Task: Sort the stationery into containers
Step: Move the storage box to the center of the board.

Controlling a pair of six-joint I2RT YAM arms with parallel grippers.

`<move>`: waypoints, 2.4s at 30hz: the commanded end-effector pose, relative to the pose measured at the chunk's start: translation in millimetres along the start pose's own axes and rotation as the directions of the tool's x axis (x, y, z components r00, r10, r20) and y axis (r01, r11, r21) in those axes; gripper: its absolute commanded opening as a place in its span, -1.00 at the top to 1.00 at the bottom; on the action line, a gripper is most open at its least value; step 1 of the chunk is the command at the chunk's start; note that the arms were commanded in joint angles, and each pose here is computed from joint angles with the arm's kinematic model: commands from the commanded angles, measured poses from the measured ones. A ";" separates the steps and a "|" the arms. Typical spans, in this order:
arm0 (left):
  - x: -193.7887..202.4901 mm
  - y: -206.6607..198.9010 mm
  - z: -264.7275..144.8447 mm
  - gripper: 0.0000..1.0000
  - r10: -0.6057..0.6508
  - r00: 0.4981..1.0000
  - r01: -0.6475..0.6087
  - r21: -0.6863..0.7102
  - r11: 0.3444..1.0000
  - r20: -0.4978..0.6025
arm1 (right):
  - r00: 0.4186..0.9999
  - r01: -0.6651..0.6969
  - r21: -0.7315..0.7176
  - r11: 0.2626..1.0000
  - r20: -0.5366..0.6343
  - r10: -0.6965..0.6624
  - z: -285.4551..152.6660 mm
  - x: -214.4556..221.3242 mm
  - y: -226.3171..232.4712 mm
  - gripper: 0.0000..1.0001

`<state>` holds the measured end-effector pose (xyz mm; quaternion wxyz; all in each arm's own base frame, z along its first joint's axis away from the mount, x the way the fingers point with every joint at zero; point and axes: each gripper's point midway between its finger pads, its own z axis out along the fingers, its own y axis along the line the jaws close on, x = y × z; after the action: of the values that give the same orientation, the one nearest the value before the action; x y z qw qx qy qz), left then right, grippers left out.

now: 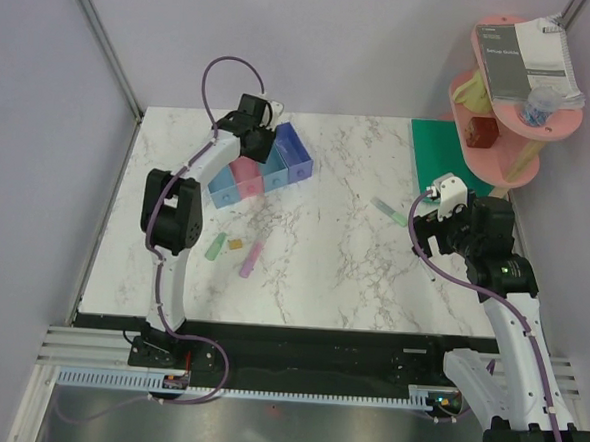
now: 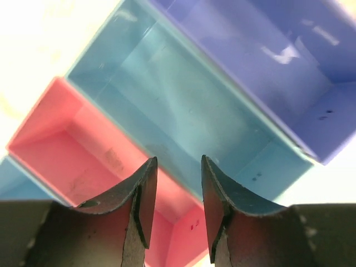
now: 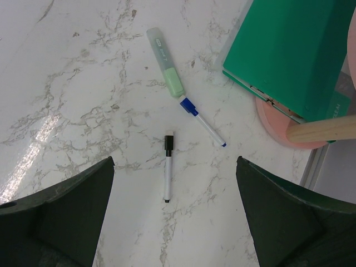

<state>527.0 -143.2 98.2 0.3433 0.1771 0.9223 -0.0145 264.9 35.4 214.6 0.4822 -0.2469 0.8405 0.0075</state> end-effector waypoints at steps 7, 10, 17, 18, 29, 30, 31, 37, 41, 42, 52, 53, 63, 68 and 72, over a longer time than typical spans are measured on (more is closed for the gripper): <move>-17.0 -87.7 30.7 0.11 0.271 0.962 -0.272 0.064 0.960 0.027 | 0.999 0.038 0.031 0.999 0.013 -0.038 -4.7 -5.7 -7.1 -0.96; -23.8 -96.9 26.0 0.11 0.291 0.956 -0.293 0.048 0.955 0.044 | 0.999 0.043 0.033 0.999 0.007 -0.043 -4.1 -2.0 -6.8 -0.96; -50.4 -100.5 7.3 0.11 0.264 0.958 -0.272 0.055 0.961 0.116 | 0.999 0.046 0.023 0.999 0.010 -0.046 -0.5 1.3 -4.2 -0.96; -47.6 -102.4 8.6 0.11 0.269 0.957 -0.277 0.063 0.959 0.111 | 0.999 0.045 0.024 0.999 0.013 -0.045 -0.7 0.4 -4.5 -0.96; -1.0 -149.3 27.9 0.14 0.388 0.920 -0.391 0.178 0.903 0.055 | 0.999 0.048 0.035 0.998 0.021 -0.048 -8.1 -2.7 -5.2 -0.96; 0.1 -155.0 27.1 0.15 0.394 0.917 -0.398 0.194 0.897 0.061 | 0.999 0.044 0.031 0.999 0.021 -0.044 -8.5 -2.4 -4.4 -0.96; 1.4 -157.6 25.4 0.15 0.411 0.909 -0.415 0.197 0.888 0.065 | 0.999 0.043 0.021 0.999 0.017 -0.044 -7.8 -1.1 -2.4 -0.96; 8.8 -190.4 16.8 0.16 0.467 0.878 -0.478 0.265 0.838 0.105 | 1.000 0.020 0.002 1.000 0.009 -0.020 -6.6 1.4 1.8 -0.96; -12.2 -197.4 1.8 0.18 0.452 0.876 -0.480 0.215 0.851 0.165 | 1.000 0.013 -0.013 1.000 0.006 -0.013 -5.7 3.9 5.4 -0.96; -23.9 -184.3 0.0 0.18 0.426 0.889 -0.449 0.135 0.883 0.166 | 1.000 0.011 -0.013 1.000 0.005 -0.011 -6.2 4.7 5.9 -0.96; -120.3 -142.4 -77.6 0.06 0.221 0.910 -0.203 -0.090 0.975 0.349 | 1.000 0.015 -0.011 1.000 0.022 -0.015 -14.1 1.1 6.8 -0.96; -115.4 -140.0 -82.1 -0.03 0.211 0.920 -0.193 -0.089 0.977 0.329 | 0.999 0.017 -0.008 1.000 0.029 -0.017 -15.9 -1.0 6.4 -0.96; -48.5 -118.0 -78.3 -0.52 -0.004 0.998 0.011 -0.092 0.996 0.066 | 0.999 0.027 -0.007 1.000 0.042 -0.027 -21.1 -4.1 6.8 -0.96; -21.8 -102.0 -57.4 -0.57 -0.103 0.994 0.100 -0.086 0.991 -0.025 | 0.999 0.037 0.002 0.999 0.035 -0.037 -22.9 -3.4 5.0 -0.96; -8.3 -92.5 -44.1 -0.57 -0.132 0.988 0.126 -0.080 0.989 -0.078 | 0.999 0.040 0.000 0.999 0.031 -0.040 -22.1 -2.1 5.3 -0.96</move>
<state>478.4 -234.8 148.2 0.3459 0.1444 0.9269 0.0214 243.5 34.7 211.7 0.4778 -0.2584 0.8396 0.0067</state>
